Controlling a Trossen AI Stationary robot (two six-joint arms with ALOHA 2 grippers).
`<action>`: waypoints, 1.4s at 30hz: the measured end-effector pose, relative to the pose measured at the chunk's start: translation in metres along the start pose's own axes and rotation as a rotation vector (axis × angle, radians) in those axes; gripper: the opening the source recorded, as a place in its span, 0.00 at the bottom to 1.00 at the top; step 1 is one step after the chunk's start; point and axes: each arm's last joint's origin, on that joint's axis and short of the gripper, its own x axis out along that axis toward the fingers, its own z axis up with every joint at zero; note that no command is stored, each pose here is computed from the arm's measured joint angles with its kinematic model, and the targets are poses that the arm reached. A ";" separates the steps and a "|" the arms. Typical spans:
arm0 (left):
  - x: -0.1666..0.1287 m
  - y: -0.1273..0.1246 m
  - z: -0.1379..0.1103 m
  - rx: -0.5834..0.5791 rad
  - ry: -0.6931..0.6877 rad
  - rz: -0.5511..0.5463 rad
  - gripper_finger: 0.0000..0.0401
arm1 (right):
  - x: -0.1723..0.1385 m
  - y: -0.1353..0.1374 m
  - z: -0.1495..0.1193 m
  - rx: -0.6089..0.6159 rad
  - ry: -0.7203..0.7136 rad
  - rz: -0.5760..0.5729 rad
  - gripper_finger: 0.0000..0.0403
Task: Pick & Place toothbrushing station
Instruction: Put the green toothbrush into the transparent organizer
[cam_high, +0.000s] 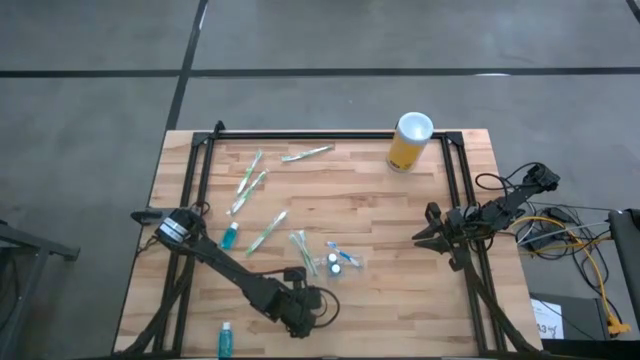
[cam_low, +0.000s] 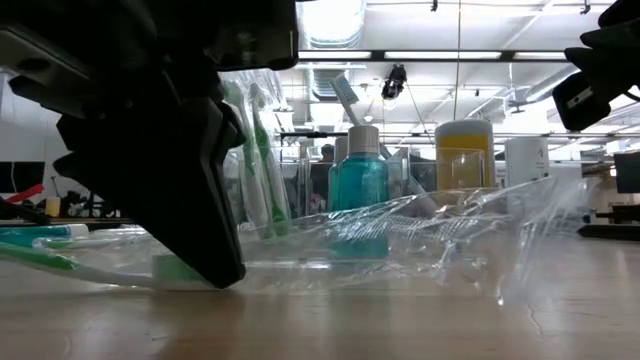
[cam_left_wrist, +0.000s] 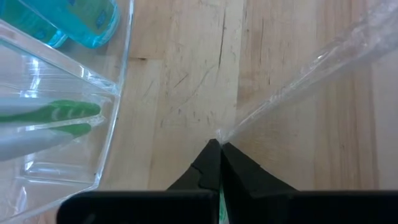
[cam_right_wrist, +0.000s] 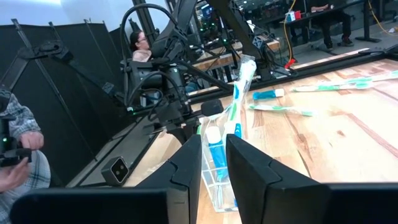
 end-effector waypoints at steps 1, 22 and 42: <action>0.000 0.001 0.001 -0.002 0.001 0.000 0.01 | 0.000 0.000 0.000 0.000 0.000 0.000 0.18; -0.022 0.009 0.035 -0.024 -0.065 0.006 0.00 | 0.000 0.000 0.000 0.000 0.000 0.000 0.17; -0.143 0.019 0.092 -0.031 -0.610 0.057 0.00 | 0.000 0.000 0.000 0.000 0.000 0.000 0.19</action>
